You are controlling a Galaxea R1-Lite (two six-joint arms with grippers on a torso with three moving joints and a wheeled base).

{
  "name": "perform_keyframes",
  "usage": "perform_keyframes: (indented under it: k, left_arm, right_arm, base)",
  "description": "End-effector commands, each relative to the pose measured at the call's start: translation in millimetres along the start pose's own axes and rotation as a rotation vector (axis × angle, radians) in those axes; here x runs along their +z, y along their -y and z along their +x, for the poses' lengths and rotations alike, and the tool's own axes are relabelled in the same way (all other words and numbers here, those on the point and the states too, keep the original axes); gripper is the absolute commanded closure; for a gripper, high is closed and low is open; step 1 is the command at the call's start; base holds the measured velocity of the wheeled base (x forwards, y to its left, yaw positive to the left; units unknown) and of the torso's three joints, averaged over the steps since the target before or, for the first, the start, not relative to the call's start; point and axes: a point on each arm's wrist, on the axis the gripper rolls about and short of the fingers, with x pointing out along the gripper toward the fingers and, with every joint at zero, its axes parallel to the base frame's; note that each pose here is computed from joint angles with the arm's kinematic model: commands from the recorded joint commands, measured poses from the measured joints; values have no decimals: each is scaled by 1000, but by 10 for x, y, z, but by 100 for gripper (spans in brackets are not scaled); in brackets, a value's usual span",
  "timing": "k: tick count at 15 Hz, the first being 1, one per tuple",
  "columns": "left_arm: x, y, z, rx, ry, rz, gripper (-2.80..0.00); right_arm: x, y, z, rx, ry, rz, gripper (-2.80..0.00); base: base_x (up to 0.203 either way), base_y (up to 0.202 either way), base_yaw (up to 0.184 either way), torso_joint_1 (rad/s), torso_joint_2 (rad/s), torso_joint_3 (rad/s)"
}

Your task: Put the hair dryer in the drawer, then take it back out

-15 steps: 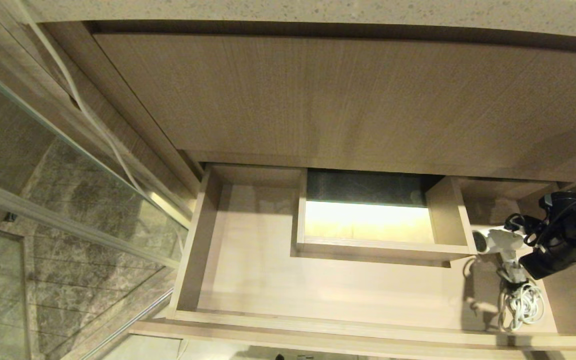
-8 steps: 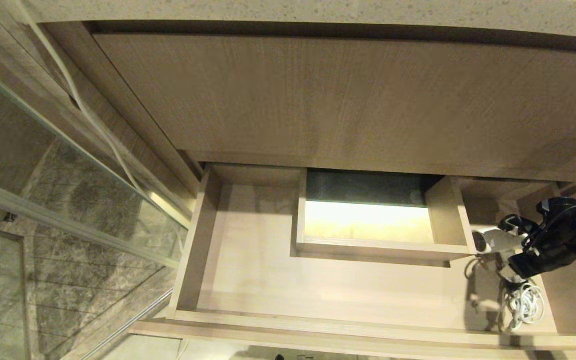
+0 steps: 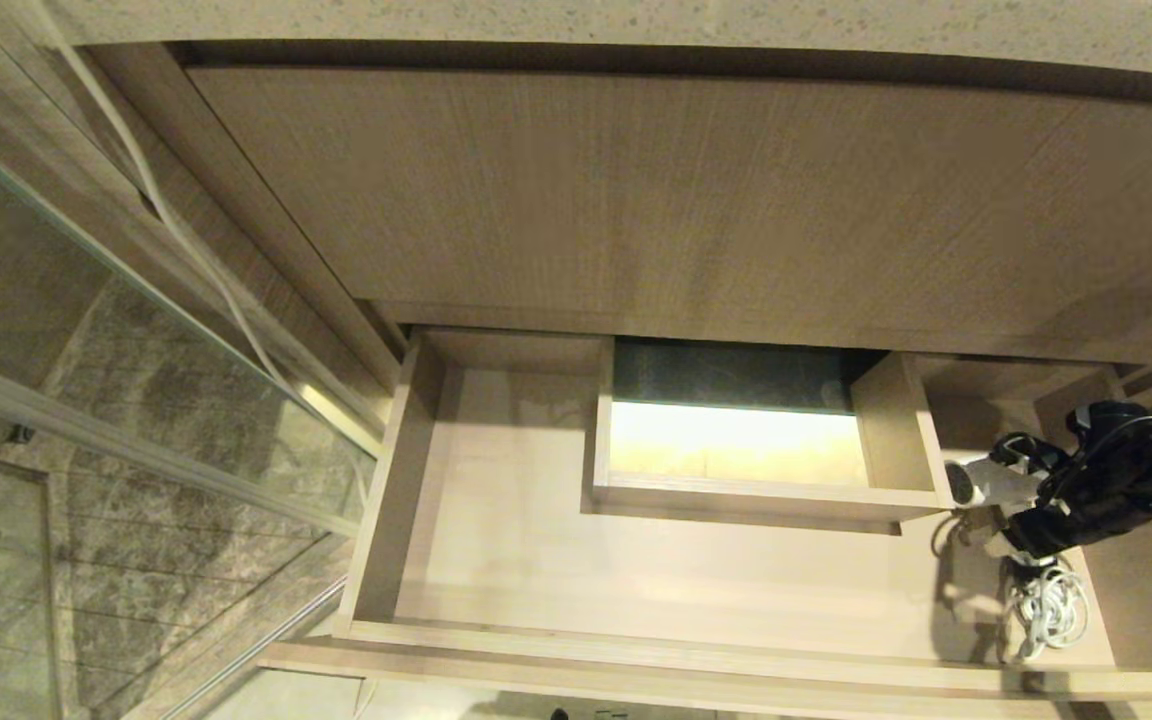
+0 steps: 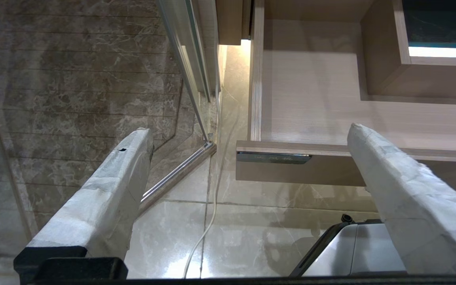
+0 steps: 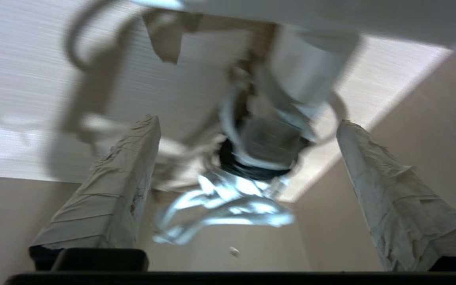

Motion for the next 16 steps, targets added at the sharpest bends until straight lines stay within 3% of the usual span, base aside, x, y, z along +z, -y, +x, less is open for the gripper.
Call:
perform_keyframes:
  k: [1,9,16]
  left_arm:
    - [-1,0,0,0,-1,0,-280]
    - [0,0,0,0,0,0,-280]
    - [0,0,0,0,0,0,-280]
  right_arm:
    - [-2,2,61,11,3,-2,-280]
    - [118,102,225,-11,72,2,-280]
    - [115,93,311,6,78,29,-280]
  base:
    - [0,0,0,0,0,0]
    - [0,0,0,0,0,0]
    - [0,0,0,0,0,0]
